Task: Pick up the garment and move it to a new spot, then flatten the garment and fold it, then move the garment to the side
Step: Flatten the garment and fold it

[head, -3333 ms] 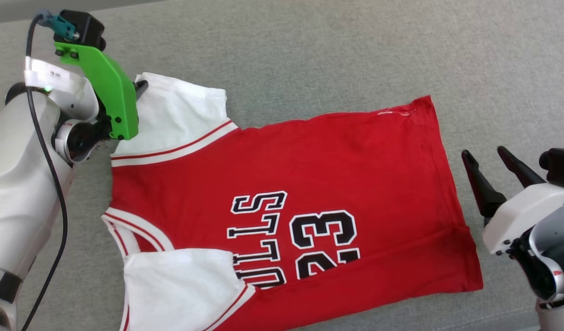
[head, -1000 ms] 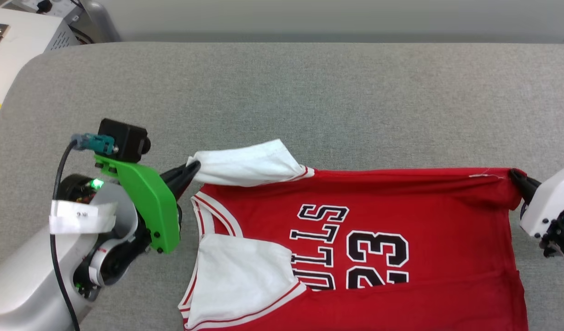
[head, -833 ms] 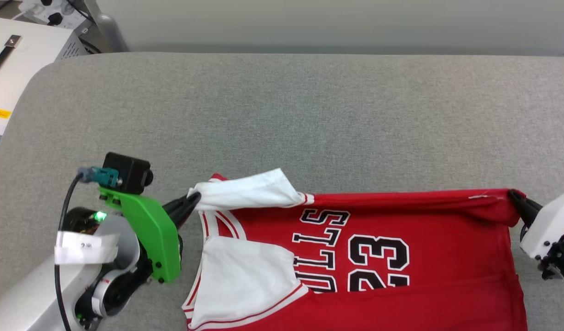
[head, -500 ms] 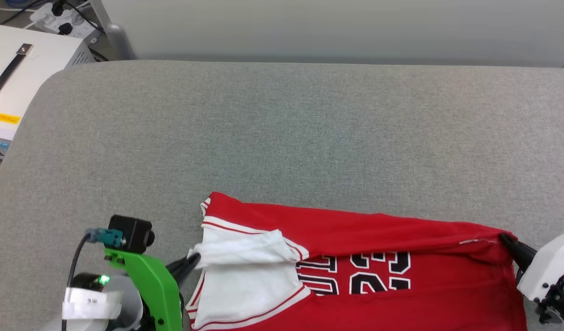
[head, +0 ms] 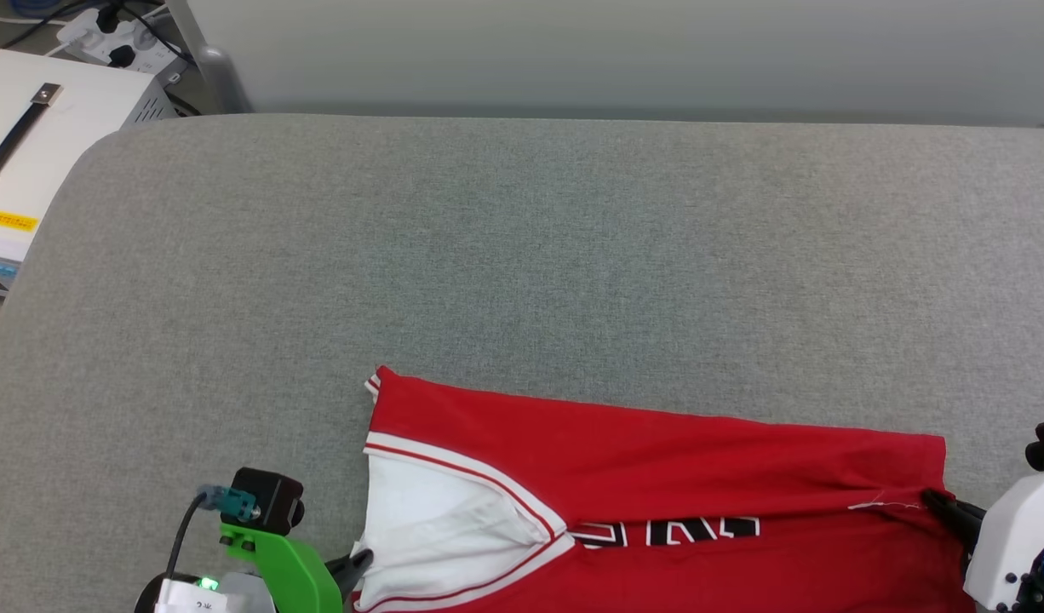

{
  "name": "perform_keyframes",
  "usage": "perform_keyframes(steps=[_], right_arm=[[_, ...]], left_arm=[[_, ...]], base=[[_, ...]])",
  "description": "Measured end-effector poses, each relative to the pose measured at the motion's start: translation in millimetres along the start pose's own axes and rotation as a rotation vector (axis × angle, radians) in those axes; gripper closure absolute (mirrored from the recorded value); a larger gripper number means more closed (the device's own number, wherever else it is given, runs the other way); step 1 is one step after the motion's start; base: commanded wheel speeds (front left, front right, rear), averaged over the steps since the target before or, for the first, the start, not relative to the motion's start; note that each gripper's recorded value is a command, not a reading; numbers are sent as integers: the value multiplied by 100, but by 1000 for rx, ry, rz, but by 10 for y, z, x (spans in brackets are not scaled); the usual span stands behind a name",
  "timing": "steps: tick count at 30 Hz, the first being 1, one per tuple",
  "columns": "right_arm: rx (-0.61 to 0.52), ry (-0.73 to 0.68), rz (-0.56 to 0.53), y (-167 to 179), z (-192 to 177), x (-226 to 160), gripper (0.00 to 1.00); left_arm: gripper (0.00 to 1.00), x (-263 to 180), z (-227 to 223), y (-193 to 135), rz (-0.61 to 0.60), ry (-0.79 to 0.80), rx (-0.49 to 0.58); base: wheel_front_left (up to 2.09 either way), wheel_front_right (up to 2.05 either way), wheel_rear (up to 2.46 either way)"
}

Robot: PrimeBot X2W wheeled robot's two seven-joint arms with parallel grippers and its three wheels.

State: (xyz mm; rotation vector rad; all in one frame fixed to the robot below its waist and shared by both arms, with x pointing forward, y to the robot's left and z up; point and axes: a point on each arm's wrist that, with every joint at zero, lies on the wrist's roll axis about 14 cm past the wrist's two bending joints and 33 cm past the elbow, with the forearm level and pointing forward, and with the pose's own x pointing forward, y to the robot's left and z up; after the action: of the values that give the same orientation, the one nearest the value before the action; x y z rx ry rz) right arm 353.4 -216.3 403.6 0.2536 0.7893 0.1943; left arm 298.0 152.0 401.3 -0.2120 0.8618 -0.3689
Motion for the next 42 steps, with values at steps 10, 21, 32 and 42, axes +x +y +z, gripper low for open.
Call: perform_keyframes(steps=[10, 21, 32, 42], right_arm=[[-47, 40, -9, -23, -118, -13, 0], [-70, -22, -2, 45, 91, -250, 0], [92, -44, -87, -23, 85, -266, 0], [224, -18, -157, -182, -104, -107, 0]], left_arm=[[0, 67, -95, -5, -10, 11, 7], [0, -70, 468, -78, -6, -271, 8], [0, -311, 1214, -9, 83, -730, 91], [0, -505, 1534, 238, 203, -886, 171]], base=[[0, 0, 0], [0, 0, 0], [0, 0, 0], [0, 0, 0]])
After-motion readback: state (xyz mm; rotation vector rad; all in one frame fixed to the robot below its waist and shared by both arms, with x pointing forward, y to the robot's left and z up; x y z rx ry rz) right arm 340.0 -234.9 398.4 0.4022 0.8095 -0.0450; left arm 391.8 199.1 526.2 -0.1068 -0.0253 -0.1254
